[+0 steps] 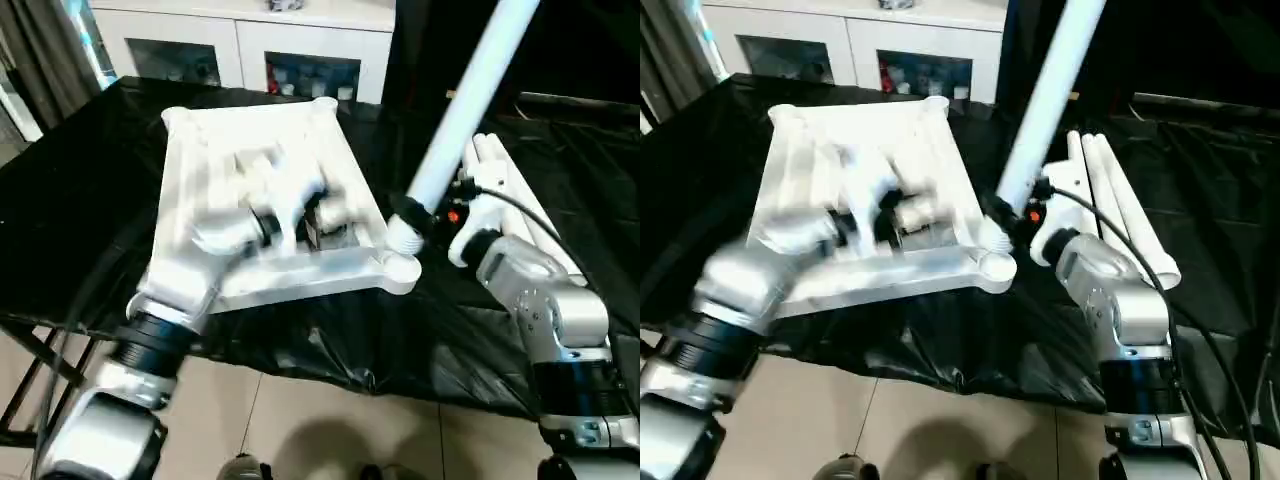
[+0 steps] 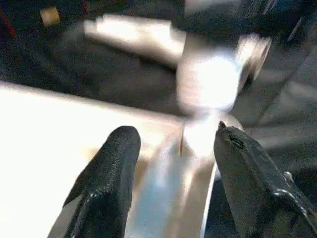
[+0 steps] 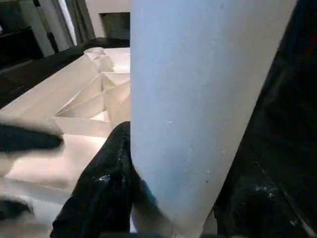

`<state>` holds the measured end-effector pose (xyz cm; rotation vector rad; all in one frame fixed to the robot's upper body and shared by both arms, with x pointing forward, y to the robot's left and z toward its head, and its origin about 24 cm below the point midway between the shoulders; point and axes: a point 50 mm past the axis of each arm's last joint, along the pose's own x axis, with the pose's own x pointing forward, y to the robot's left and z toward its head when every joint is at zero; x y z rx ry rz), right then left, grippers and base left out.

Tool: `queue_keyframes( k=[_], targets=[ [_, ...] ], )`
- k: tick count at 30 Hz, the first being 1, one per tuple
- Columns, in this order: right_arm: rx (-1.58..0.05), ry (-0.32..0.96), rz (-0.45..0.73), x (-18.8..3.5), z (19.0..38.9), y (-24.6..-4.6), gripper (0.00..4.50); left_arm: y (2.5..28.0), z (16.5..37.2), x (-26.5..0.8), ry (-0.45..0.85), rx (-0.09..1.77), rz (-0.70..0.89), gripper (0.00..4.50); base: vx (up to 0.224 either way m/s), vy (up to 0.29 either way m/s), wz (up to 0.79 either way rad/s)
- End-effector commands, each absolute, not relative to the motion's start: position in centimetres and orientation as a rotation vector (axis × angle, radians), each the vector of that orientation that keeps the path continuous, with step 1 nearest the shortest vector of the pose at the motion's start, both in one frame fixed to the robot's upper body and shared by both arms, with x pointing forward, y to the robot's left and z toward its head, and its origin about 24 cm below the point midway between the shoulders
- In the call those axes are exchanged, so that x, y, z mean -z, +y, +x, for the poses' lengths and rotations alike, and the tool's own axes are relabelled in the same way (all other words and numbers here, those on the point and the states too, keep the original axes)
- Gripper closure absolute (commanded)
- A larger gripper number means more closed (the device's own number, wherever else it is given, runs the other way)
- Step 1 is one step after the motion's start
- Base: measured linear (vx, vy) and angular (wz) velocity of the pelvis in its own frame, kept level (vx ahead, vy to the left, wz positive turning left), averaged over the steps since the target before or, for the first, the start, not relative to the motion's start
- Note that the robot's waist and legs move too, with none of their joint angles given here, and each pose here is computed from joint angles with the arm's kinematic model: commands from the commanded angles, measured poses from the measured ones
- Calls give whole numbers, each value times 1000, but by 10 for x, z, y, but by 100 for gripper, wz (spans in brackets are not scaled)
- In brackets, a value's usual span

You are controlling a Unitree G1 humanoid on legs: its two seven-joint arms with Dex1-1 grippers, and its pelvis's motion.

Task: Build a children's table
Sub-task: Insert table leg to table base

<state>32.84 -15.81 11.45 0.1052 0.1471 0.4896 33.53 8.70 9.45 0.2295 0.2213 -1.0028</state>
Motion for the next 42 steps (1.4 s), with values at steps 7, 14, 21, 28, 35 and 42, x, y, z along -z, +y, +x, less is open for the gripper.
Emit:
queue_keyframes(
  k=[7,14,21,28,35,42],
  targets=[
    [-521,127,71,-117,326,-155,262,97,336,-66,320,1053,316,177,0,0,0],
    [-533,121,51,-120,324,-156,262,105,342,-60,341,1091,337,223,0,0,0],
    [-567,132,33,-121,324,-155,262,112,343,-56,389,1171,403,297,0,0,0],
    [-644,169,32,-120,322,-150,262,120,345,-56,447,1226,450,356,0,0,0],
    [-714,214,19,-112,319,-140,262,119,346,-57,459,1245,437,404,0,0,0],
    [-714,226,9,-107,323,-138,262,119,346,-56,457,1262,430,444,0,0,0]
  ],
)
